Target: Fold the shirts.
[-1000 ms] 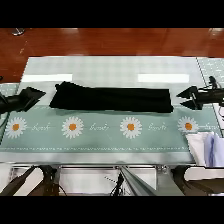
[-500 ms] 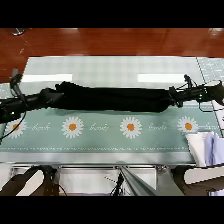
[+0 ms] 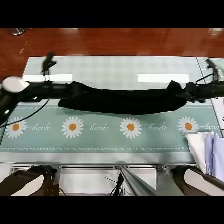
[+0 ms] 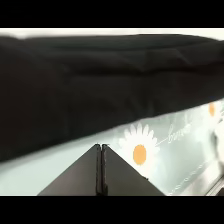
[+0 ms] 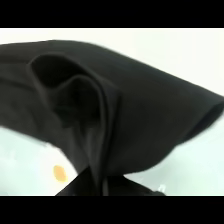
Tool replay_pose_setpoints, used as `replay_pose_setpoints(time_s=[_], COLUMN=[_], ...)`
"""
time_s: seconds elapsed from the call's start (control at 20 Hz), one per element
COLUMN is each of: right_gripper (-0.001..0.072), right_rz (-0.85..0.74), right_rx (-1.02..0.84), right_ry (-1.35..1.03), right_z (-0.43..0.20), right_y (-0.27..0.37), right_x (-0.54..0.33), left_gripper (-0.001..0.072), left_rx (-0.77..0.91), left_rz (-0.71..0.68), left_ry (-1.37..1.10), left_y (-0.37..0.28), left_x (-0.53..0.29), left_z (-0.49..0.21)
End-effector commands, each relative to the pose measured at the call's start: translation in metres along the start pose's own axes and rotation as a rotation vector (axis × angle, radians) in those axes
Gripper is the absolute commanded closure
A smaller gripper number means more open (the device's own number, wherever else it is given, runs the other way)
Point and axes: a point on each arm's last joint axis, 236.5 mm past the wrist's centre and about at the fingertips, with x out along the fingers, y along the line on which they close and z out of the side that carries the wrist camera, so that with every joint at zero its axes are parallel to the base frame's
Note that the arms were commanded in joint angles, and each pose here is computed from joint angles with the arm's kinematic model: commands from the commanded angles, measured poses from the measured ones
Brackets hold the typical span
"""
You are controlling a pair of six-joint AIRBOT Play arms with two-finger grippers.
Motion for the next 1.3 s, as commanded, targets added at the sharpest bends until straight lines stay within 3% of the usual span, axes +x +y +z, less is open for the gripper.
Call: replay_pose_setpoints(time_s=[0.0, 0.3, 0.65, 0.85, 1.15, 1.25], right_gripper=[0.0687, 0.0687, 0.0687, 0.0687, 0.0687, 0.0687], right_rz=[-0.043, -0.025, 0.067, 0.065, 0.076, 0.096], right_rx=[-0.069, -0.099, -0.112, -0.112, -0.112, -0.141], right_ry=[-0.132, -0.245, -0.261, -0.268, -0.258, -0.253], right_z=[-0.024, -0.048, -0.05, -0.049, -0.051, -0.052], right_y=[0.035, 0.077, 0.102, 0.101, 0.104, 0.114], right_x=[-0.051, -0.092, -0.096, -0.097, -0.096, -0.092], left_gripper=[0.0684, 0.0685, 0.0683, 0.0682, 0.0683, 0.0684], left_rx=[0.108, 0.257, 0.221, 0.135, 0.122, 0.153], left_rz=[0.0, -0.064, -0.172, -0.324, -0.346, -0.256], left_ry=[0.062, 0.266, 0.414, 0.478, 0.46, 0.44], left_y=[-0.046, -0.114, -0.193, -0.237, -0.188, -0.137], left_x=[0.053, 0.17, 0.241, 0.248, 0.194, 0.155], left_z=[0.015, -0.04, -0.121, -0.156, -0.068, -0.026])
